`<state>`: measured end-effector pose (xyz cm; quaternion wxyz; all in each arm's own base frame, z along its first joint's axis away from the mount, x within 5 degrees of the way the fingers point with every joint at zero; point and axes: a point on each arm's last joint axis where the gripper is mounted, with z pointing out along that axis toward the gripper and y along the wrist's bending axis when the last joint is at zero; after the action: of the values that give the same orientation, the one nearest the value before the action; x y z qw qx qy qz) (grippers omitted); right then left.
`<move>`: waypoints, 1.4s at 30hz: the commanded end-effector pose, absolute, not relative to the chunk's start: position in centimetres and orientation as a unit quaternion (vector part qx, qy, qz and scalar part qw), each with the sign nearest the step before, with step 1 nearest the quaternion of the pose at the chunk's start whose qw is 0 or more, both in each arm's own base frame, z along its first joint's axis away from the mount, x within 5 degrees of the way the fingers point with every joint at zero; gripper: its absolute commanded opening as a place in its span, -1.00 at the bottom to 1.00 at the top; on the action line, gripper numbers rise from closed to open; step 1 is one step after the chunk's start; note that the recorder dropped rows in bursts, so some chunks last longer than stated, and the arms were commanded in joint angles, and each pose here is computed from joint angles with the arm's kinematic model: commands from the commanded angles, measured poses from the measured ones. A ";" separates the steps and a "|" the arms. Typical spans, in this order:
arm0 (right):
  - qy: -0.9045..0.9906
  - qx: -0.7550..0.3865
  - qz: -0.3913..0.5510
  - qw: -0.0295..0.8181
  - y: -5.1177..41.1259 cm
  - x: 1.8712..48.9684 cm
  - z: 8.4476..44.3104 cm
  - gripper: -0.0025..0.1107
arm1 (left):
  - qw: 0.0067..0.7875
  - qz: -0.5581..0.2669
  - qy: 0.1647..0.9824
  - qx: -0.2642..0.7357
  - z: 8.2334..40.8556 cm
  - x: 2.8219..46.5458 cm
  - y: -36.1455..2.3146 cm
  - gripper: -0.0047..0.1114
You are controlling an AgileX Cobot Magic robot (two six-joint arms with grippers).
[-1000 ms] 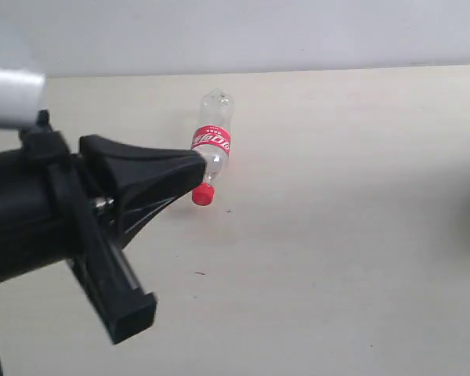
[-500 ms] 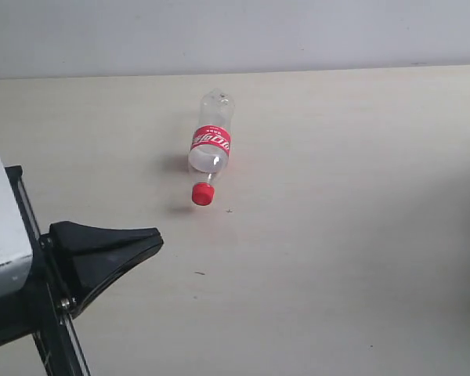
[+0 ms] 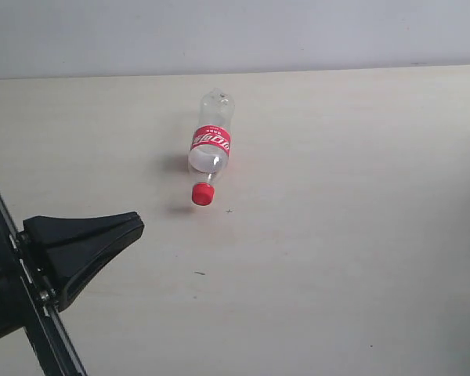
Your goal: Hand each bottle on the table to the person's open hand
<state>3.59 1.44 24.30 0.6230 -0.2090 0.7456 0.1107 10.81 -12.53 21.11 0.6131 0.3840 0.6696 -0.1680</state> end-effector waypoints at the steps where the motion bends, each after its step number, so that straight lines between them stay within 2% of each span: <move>1: 0.745 -0.208 0.111 0.624 1.4 3.6 24.2 -0.96 | 0.617 -0.172 0.666 0.382 21.1 10.7 -12.6 -0.90; 42: 0.745 -0.208 0.111 0.624 1.4 3.6 24.2 -0.96 | 0.613 -0.181 0.672 0.373 21.1 10.7 -12.6 -0.90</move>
<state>3.59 1.44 24.30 0.6230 -0.2090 0.7456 0.1107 10.81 -12.53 21.12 0.6119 0.3763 0.6732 -0.1753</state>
